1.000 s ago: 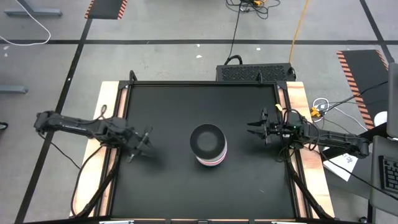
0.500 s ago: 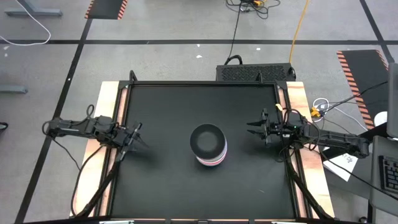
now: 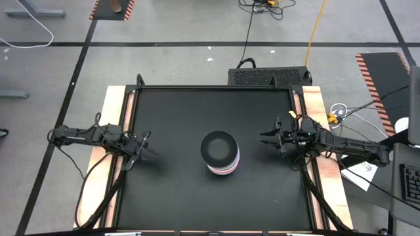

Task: Nest bowls inside each other
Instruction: Return to Home Position

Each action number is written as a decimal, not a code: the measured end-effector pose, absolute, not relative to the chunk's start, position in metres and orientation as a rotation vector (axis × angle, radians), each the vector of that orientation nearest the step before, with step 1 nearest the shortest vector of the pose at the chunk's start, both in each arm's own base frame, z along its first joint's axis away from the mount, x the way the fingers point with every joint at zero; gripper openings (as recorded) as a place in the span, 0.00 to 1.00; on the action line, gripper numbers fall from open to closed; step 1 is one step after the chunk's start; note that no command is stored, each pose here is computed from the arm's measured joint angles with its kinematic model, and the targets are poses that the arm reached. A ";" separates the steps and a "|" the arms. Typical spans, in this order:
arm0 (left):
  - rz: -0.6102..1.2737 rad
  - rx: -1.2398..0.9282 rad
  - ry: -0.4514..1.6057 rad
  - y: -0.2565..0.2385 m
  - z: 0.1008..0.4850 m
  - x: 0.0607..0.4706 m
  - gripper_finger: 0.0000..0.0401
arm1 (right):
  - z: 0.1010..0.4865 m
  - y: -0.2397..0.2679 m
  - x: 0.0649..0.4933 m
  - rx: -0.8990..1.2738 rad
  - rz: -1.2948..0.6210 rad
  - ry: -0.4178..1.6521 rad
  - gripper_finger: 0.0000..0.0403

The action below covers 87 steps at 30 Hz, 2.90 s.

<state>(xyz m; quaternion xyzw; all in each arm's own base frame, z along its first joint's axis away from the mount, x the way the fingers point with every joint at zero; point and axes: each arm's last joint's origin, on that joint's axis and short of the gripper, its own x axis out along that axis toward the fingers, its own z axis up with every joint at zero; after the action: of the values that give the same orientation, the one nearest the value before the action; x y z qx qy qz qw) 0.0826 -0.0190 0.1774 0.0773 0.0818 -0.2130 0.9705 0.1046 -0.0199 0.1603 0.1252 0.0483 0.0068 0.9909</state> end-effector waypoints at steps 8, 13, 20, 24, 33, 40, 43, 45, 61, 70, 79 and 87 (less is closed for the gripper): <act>-0.438 0.137 0.149 -0.019 0.179 0.083 0.27 | 0.159 -0.018 0.105 0.238 0.054 0.109 0.37; -0.443 0.134 0.146 -0.019 0.179 0.083 0.27 | 0.159 -0.018 0.105 0.236 0.051 0.109 0.37; -0.428 0.104 0.159 -0.019 0.178 0.083 0.27 | 0.160 -0.018 0.105 0.226 0.050 0.105 0.37; -0.426 0.104 0.161 -0.019 0.179 0.083 0.27 | 0.160 -0.018 0.105 0.226 0.050 0.104 0.37; -0.425 0.105 0.155 -0.019 0.179 0.083 0.27 | 0.161 -0.018 0.105 0.223 0.051 0.095 0.37; -0.425 0.105 0.155 -0.019 0.179 0.083 0.27 | 0.161 -0.018 0.105 0.221 0.051 0.088 0.37; -0.425 0.105 0.155 -0.019 0.179 0.083 0.27 | 0.161 -0.018 0.105 0.221 0.051 0.088 0.37; -0.425 0.105 0.155 -0.019 0.179 0.083 0.27 | 0.161 -0.018 0.105 0.221 0.051 0.088 0.37; -0.425 0.106 0.155 -0.019 0.179 0.083 0.27 | 0.162 -0.018 0.105 0.221 0.051 0.087 0.37; -0.425 0.106 0.155 -0.019 0.179 0.083 0.27 | 0.162 -0.018 0.105 0.221 0.051 0.087 0.37; -0.425 0.106 0.155 -0.019 0.179 0.083 0.27 | 0.162 -0.018 0.105 0.221 0.050 0.087 0.37; -0.425 0.106 0.155 -0.019 0.179 0.083 0.27 | 0.162 -0.018 0.105 0.221 0.050 0.087 0.37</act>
<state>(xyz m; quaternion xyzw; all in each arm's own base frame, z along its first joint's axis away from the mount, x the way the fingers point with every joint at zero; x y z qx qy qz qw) 0.0834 -0.0191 0.1791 0.0525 0.0770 -0.2107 0.9731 0.1051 -0.0180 0.1616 0.1100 0.0435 0.0252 0.9927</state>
